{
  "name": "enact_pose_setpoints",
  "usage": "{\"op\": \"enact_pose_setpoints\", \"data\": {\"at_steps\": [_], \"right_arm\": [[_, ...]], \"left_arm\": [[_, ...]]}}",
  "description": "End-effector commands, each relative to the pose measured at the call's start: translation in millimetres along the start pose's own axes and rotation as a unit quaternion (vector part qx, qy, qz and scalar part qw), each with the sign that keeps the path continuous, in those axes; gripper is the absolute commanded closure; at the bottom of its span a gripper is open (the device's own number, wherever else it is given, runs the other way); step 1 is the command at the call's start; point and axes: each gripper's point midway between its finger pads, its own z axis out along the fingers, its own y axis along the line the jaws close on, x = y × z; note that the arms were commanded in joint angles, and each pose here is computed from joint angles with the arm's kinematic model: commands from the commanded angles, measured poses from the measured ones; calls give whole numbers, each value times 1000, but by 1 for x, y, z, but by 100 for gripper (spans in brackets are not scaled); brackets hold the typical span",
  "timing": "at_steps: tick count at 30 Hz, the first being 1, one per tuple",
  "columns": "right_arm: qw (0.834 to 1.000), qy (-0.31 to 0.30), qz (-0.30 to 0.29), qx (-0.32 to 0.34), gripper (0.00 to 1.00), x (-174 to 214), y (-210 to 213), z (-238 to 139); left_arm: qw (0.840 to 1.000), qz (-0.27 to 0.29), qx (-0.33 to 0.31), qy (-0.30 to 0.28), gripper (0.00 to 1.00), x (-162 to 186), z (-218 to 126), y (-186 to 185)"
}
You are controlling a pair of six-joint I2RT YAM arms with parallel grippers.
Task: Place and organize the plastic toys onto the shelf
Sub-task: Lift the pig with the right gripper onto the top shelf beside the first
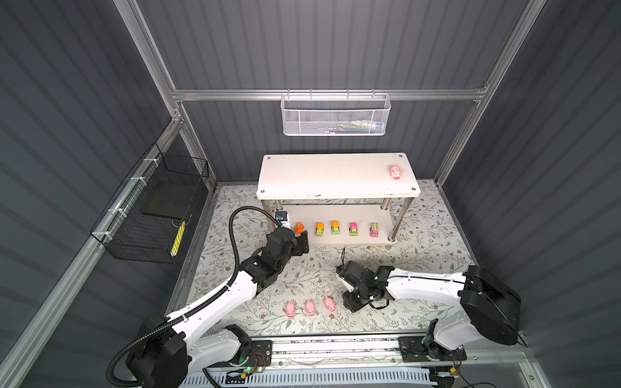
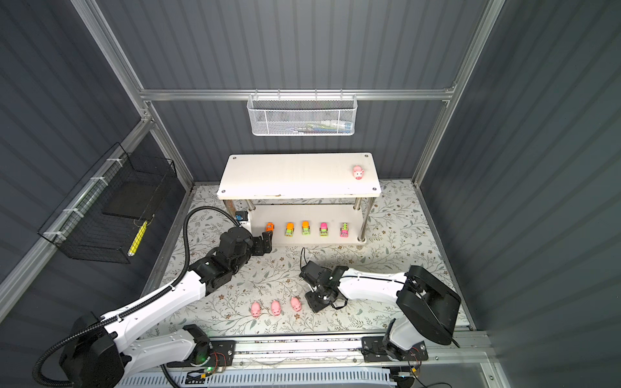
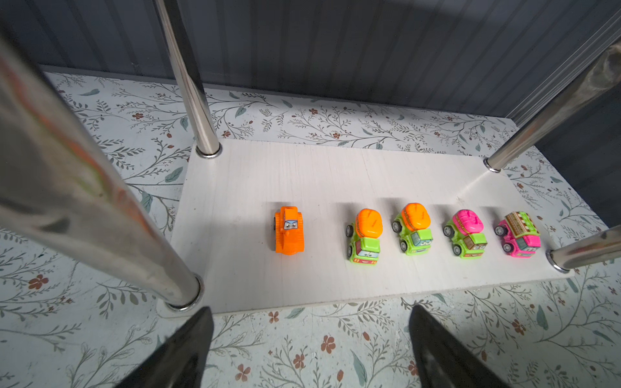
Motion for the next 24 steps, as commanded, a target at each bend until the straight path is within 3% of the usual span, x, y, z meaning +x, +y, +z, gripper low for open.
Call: {"op": "enact_pose_setpoints", "data": {"at_steps": [1,9,18,24], "right_arm": [[1000,1,-3,17,63,-2,-1,-6],[999,-19,-6,42,63,-16,-4,-44],[988,-84,3,131,62,-50,-38,-154],[972,-193,-10,131,61,-87,-31,-253]], "left_arm": [[1000,-6,-9,5,9,5,4,6],[1000,-3,-8,3,9,4,3,5],[1000,3,-8,6,9,6,3,6],[1000,1,-9,6,9,8,3,7]]}}
